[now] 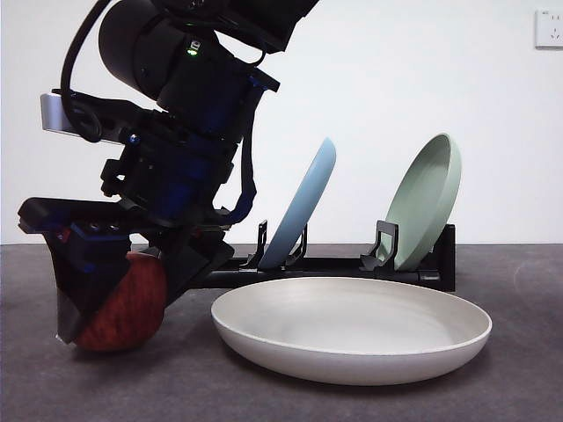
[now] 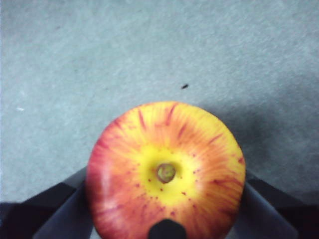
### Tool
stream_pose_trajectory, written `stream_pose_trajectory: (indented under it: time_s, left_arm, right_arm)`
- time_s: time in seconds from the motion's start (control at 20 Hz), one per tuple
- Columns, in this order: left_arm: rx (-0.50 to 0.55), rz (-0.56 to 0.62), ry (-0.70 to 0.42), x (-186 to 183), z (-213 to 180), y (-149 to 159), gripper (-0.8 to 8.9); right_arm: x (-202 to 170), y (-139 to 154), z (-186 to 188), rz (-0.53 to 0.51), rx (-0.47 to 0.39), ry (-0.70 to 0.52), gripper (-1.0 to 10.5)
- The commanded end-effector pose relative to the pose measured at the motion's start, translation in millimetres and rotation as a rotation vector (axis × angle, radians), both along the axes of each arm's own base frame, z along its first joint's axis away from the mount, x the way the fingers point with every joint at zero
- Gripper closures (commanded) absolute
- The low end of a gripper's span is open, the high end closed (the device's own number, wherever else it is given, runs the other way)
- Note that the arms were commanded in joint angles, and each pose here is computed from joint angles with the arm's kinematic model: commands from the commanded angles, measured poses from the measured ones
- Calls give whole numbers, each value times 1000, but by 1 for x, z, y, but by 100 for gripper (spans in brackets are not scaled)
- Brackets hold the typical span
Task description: Take the yellow plate from the plate rack,put the plate on the table,take the apple from the table,put the apple in the plate
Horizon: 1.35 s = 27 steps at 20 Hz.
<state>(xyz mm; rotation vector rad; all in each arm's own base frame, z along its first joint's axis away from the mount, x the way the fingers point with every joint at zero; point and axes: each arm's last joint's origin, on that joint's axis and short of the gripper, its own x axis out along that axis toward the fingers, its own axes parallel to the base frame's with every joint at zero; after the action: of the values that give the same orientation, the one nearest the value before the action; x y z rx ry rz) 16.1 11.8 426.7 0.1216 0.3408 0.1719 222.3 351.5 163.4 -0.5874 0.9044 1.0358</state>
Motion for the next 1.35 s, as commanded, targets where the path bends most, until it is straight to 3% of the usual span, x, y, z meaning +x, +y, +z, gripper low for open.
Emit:
stream_pose_trajectory:
  time_s: [0.05,0.35,0.55,0.75,0.95,1.05,1.35]
  left_arm:
    - [-14,-3,-5,0,-1,0,534]
    - [-89,-93,-75,10,9,-8,534]
    - [-93,-208,-37,31,13,-24,534]
    - [-87,-303,64,57,9,-43,534]
    - [-107,-416,150,80,4,-60,534]
    - [-119,-472,158,90,3,-68,534]
    - [-164,-560,89,112,9,-84,534]
  right_arm:
    - [-1,0,21,2,51,-35,958]
    - [-10,-42,119,-57,204,-187,958]
    - [-23,-104,183,-168,239,-276,958]
    - [-42,-172,223,-307,263,-283,958]
    - [-60,-211,234,-420,236,-231,958]
    - [-63,-218,229,-453,179,-172,958]
    - [-42,-201,181,-519,63,-30,958]
